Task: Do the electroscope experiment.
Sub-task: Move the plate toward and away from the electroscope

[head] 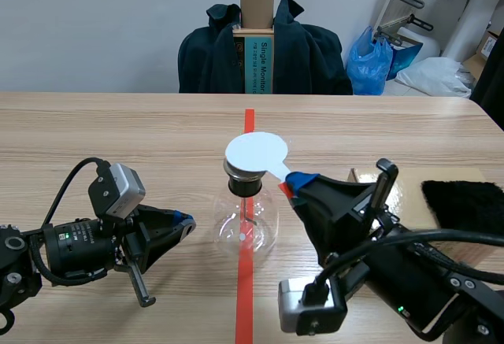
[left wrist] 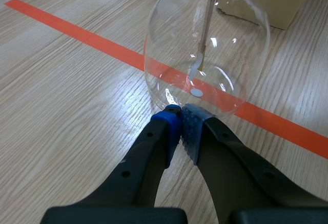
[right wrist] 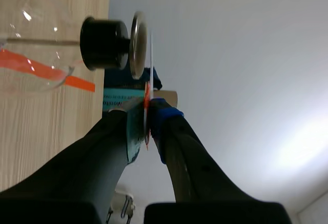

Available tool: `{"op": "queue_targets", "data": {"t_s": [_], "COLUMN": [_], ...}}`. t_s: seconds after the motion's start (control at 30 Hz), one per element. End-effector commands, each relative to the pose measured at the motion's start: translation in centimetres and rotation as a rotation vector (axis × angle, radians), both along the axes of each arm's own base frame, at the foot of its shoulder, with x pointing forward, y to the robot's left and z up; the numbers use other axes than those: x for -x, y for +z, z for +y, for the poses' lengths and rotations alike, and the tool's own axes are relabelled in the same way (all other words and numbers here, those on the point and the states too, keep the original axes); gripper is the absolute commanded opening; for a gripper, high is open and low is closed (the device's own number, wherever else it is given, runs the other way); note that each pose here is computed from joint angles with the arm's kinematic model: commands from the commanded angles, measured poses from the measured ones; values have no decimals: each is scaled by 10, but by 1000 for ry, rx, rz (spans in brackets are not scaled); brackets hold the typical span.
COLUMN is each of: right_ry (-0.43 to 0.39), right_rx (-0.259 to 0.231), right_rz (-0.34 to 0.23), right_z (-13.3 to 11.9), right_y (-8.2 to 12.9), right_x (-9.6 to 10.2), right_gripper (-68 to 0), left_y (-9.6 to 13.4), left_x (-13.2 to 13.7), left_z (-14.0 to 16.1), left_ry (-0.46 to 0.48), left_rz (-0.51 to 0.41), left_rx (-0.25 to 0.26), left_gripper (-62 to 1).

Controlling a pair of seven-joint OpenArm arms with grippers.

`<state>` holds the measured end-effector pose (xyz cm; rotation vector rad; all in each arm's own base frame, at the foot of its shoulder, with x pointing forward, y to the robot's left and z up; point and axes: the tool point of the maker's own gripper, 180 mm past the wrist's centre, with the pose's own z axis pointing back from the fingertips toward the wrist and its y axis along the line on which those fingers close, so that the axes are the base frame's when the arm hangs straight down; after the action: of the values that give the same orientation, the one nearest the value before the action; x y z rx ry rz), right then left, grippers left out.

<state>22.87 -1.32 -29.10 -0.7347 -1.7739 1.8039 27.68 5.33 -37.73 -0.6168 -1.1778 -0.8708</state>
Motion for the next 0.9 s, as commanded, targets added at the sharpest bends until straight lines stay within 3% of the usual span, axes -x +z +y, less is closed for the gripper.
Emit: {"op": "queue_targets", "data": {"t_s": [0.0, 0.23, 0.47, 0.67, 0.87], "right_ry": [19, 131, 178, 165, 72], "right_rx": [-6, -1, 1, 1, -3], "right_rz": [-41, -45, -44, -44, -46], "right_z": [1, 13, 18, 17, 7], "right_y": [10, 10, 10, 10, 11], "right_x": [-3, 11, 18, 16, 3], "right_gripper": [-667, -667, -667, -667, -667], "left_y": [9, 9, 9, 9, 9], "left_x": [-4, -4, -4, -4, -4], "left_z": [-4, -4, -4, -4, -4], "left_ry": [-1, -1, -1, -1, -1], "left_rz": [-23, -23, -23, -23, -23], "left_rx": [27, 27, 27, 27, 27], "left_gripper": [-590, -590, -590, -590, -590]}}
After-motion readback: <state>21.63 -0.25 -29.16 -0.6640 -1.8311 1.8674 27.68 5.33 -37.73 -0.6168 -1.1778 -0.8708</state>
